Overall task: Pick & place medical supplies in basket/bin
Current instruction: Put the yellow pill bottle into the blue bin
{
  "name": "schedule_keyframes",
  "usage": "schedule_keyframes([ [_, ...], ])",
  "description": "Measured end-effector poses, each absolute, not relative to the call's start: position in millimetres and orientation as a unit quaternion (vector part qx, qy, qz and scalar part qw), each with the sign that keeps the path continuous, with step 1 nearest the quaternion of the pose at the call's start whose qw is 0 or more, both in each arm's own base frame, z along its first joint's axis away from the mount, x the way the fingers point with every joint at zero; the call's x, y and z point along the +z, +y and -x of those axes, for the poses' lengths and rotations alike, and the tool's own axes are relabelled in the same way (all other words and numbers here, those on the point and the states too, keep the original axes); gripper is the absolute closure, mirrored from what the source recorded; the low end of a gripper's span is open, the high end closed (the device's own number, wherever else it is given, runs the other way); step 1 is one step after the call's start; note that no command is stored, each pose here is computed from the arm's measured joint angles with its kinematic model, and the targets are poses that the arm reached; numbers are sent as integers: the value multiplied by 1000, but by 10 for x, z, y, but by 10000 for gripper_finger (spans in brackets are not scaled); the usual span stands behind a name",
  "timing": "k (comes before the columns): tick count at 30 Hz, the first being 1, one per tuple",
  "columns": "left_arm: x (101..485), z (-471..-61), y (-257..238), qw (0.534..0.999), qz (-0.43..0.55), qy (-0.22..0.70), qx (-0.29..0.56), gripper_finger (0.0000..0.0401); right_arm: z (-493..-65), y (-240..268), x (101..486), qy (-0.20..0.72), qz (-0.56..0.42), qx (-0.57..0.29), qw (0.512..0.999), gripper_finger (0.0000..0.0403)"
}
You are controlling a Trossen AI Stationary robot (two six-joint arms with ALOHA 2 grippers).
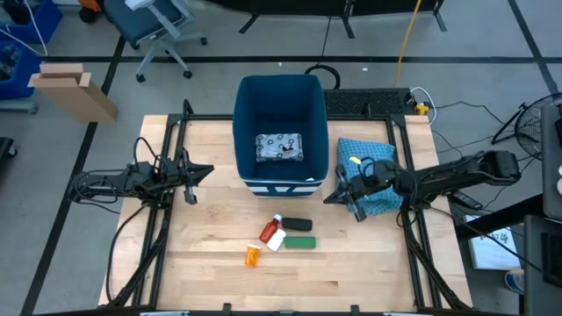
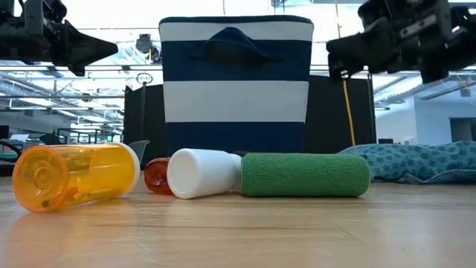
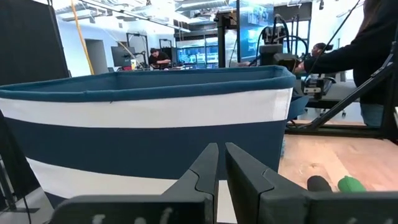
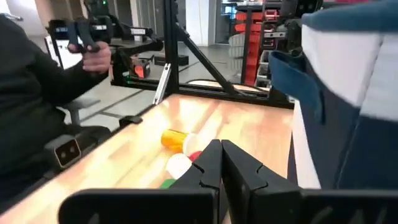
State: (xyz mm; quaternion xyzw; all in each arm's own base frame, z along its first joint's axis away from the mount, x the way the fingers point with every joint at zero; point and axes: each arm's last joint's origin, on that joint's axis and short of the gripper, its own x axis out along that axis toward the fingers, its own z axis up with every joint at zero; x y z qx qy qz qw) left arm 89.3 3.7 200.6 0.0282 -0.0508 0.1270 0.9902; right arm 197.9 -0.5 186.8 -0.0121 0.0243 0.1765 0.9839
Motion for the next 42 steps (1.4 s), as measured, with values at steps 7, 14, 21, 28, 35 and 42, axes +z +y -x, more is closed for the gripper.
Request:
schedule_keyframes([
  [7, 1938, -898, 37, 991, -25, -17, 127, 368, -1881, 9, 1764, -4, 30, 178, 984, 403],
  [14, 1936, -902, -26, 999, -24, 0, 42, 368, -1859, 10, 1796, -29, 12, 177, 984, 403],
  [21, 2148, -970, -151, 998, -2, 65, 21, 368, -1859, 10, 1788, -23, -1, 177, 984, 403],
  [28, 2462, -1220, -354, 983, -21, 175, 59, 368, -1865, -8, 1787, -25, 15, 144, 989, 403],
  [35, 2684, -1532, -640, 940, 59, 324, 91, 369, -1871, -25, 1756, -10, 23, 115, 993, 403],
  [42, 2637, -1942, -1102, 910, 100, 385, 115, 368, -1871, -25, 1760, -13, 34, 115, 993, 403],
])
